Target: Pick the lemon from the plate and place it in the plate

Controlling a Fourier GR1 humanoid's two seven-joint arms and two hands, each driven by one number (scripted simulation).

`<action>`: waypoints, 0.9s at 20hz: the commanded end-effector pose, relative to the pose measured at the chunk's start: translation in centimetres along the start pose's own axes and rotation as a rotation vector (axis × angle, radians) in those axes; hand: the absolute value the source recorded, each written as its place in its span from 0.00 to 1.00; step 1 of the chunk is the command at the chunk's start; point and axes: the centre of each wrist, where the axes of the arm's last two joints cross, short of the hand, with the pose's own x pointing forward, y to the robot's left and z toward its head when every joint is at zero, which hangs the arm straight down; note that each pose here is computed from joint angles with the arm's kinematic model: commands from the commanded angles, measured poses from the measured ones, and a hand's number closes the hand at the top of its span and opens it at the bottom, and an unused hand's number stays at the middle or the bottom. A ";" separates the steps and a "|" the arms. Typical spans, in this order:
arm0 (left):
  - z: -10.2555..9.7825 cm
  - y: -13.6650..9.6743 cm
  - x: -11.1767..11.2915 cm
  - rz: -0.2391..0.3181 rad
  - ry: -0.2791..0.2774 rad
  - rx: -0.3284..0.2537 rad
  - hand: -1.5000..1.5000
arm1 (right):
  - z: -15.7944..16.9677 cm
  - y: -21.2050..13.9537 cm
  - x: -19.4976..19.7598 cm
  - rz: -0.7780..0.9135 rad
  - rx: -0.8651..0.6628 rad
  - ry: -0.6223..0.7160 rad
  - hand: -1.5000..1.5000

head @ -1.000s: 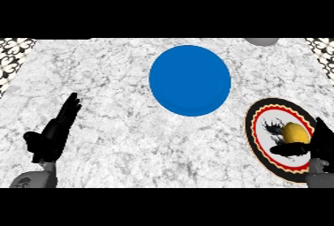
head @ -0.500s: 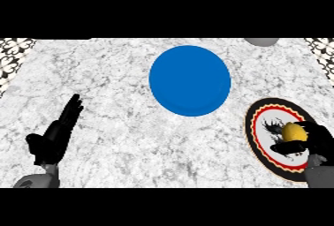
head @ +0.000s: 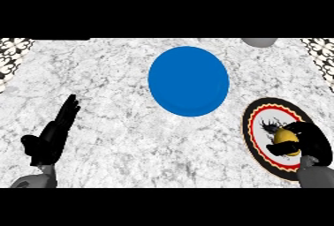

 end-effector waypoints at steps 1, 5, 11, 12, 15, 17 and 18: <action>-0.1 0.5 0.4 -0.006 0.007 -0.001 0.50 | 5.5 3.6 -0.9 0.006 -0.023 -0.007 1.00; 0.6 1.2 0.3 -0.005 -0.003 0.043 0.50 | 12.1 6.8 -1.9 0.039 -0.095 -0.043 1.00; 1.4 0.6 -0.6 0.003 0.002 0.010 0.50 | 19.0 4.4 0.4 -0.010 -0.292 -0.148 1.00; 0.3 0.6 0.0 0.007 0.011 -0.010 0.50 | 20.1 3.5 2.2 0.000 -0.288 -0.164 1.00; 0.1 -2.1 0.9 0.002 -0.007 0.013 0.50 | 23.4 3.0 1.3 0.024 -0.340 -0.207 1.00; 0.6 1.7 -0.3 0.007 0.004 0.002 0.50 | 24.3 0.5 2.7 0.002 -0.407 -0.236 1.00; 0.8 -0.9 -0.4 0.005 0.006 0.008 0.50 | 25.4 1.2 3.3 -0.004 -0.420 -0.252 1.00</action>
